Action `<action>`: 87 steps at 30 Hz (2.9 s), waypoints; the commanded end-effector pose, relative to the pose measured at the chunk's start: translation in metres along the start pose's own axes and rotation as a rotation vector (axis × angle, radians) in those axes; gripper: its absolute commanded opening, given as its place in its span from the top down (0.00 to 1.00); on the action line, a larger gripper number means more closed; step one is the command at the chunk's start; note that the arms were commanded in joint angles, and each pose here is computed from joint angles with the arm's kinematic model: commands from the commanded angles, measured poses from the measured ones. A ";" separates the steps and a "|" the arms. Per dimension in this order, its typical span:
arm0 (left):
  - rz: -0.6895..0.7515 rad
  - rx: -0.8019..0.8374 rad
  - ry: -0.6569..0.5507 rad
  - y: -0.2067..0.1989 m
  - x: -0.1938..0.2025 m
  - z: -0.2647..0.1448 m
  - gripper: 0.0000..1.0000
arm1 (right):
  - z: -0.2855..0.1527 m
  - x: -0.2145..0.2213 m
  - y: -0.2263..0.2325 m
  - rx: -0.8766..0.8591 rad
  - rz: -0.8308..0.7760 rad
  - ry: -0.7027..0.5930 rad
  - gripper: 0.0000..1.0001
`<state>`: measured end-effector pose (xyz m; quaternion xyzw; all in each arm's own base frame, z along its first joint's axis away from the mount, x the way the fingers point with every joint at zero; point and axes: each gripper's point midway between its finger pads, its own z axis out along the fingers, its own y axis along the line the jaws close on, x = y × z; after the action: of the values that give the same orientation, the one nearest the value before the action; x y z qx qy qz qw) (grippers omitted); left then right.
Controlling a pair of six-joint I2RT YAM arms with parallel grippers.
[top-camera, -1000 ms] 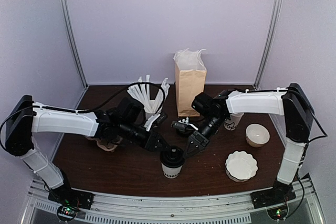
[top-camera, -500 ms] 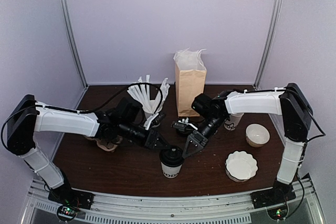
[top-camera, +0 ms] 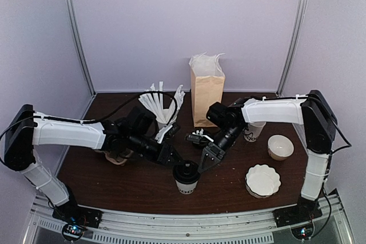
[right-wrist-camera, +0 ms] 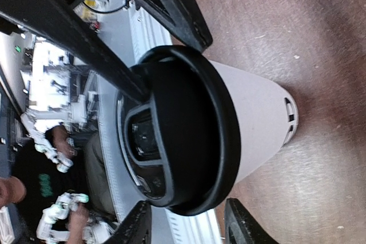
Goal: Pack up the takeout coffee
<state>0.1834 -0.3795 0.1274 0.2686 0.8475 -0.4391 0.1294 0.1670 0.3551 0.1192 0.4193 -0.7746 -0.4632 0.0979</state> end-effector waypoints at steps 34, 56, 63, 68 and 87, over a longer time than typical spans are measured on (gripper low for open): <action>0.116 -0.184 -0.006 -0.008 0.026 -0.012 0.34 | -0.029 -0.029 0.010 0.188 -0.333 0.028 0.31; 0.199 -0.284 -0.017 0.002 -0.003 -0.024 0.36 | -0.034 0.003 0.011 0.267 -0.314 0.031 0.30; 0.132 -0.243 -0.075 -0.010 -0.002 -0.040 0.35 | -0.040 -0.008 0.011 0.262 -0.293 0.004 0.32; 0.044 -0.132 -0.057 -0.015 0.011 -0.024 0.35 | -0.034 -0.015 0.009 0.227 -0.265 0.001 0.34; 0.000 -0.265 0.131 0.031 0.056 0.014 0.43 | -0.004 -0.011 -0.019 0.144 -0.137 0.046 0.45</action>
<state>0.1512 -0.3768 0.1208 0.2851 0.8658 -0.3883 0.1353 0.1836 0.3512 0.1231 0.4941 -0.7684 -0.4044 0.0446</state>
